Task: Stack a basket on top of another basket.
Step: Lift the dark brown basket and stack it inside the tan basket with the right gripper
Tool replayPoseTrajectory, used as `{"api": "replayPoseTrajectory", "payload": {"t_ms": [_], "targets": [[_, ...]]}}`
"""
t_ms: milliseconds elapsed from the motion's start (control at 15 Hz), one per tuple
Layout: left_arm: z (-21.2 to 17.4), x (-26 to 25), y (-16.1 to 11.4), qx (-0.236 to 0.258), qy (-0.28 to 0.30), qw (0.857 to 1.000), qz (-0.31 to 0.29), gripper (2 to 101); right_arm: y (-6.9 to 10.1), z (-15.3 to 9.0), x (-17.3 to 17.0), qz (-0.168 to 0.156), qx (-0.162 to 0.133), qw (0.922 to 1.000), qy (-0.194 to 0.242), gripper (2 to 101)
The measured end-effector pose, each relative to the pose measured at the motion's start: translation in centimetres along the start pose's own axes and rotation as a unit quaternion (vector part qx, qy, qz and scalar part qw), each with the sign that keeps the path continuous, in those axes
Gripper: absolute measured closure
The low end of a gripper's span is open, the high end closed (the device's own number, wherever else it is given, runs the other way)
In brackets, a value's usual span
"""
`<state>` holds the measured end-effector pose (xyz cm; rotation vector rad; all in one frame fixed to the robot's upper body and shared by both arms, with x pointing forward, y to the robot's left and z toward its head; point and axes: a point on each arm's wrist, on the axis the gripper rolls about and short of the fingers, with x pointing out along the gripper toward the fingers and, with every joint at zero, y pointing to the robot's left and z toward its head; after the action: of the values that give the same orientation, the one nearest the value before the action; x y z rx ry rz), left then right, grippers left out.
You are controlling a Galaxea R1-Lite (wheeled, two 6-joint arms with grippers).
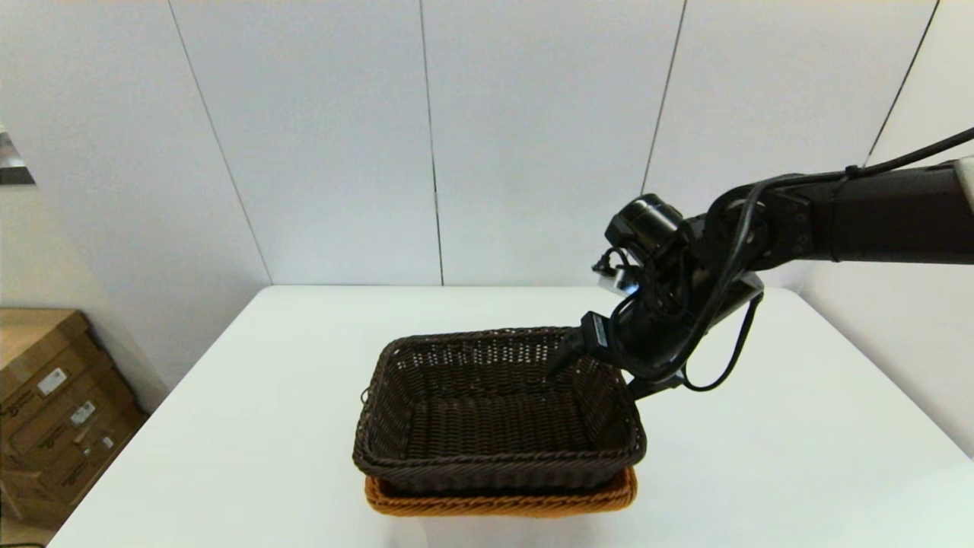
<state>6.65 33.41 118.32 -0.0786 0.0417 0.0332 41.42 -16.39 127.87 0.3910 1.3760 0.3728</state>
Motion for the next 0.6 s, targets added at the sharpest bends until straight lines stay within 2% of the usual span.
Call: {"api": "replayPoseTrajectory", "payload": {"t_ms": [200, 600], "targets": [[0.00, 0.00, 0.00, 0.000, 0.000, 1.000, 0.000, 5.4, 0.27, 0.00, -0.61, -0.001, -0.007, 0.9999, -0.012, 6.4], [0.00, 0.00, 0.00, 0.000, 0.000, 1.000, 0.000, 5.4, 0.02, 0.03, -0.40, -0.038, -0.014, 0.9987, -0.032, 5.3]]}}
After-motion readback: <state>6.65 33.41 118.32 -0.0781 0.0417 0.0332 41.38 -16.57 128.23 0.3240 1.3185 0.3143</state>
